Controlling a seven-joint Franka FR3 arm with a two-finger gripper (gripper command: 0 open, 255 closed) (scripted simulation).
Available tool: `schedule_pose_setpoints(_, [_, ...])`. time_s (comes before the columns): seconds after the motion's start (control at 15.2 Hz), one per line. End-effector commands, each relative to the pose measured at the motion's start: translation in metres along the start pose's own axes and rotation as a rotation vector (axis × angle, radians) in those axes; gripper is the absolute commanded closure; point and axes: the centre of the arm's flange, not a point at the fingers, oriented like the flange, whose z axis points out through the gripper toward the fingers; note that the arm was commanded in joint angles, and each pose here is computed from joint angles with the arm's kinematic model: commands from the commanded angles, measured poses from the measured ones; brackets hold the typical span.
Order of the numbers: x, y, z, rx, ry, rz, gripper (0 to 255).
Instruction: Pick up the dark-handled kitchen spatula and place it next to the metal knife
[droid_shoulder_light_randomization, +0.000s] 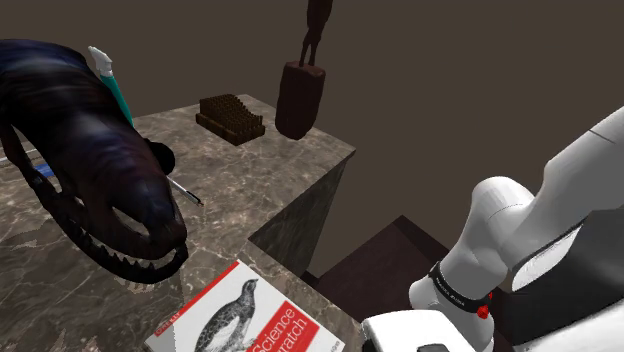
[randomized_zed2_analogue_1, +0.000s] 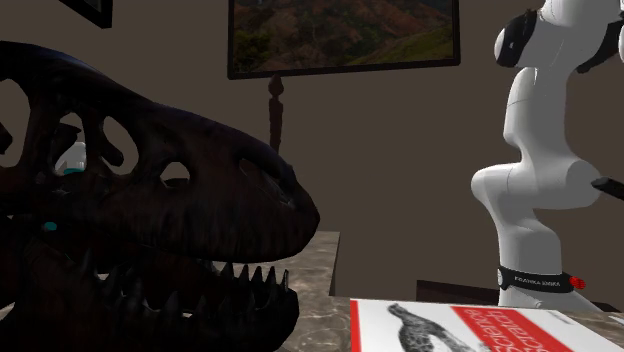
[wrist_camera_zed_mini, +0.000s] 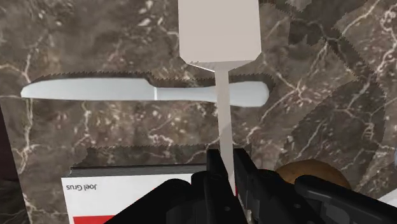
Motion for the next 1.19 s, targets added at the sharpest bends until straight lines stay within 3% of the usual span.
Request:
schedule_pose_setpoints(0.0, [-0.022,-0.013,-0.005,0.0,0.0,0.004,255])
schedule_pose_setpoints(0.86, [-0.166,-0.106,-0.015,0.0,0.0,0.004,255])
schedule_pose_setpoints(1.12, [-0.17,-0.108,0.0,0.0,0.0,0.004,255])
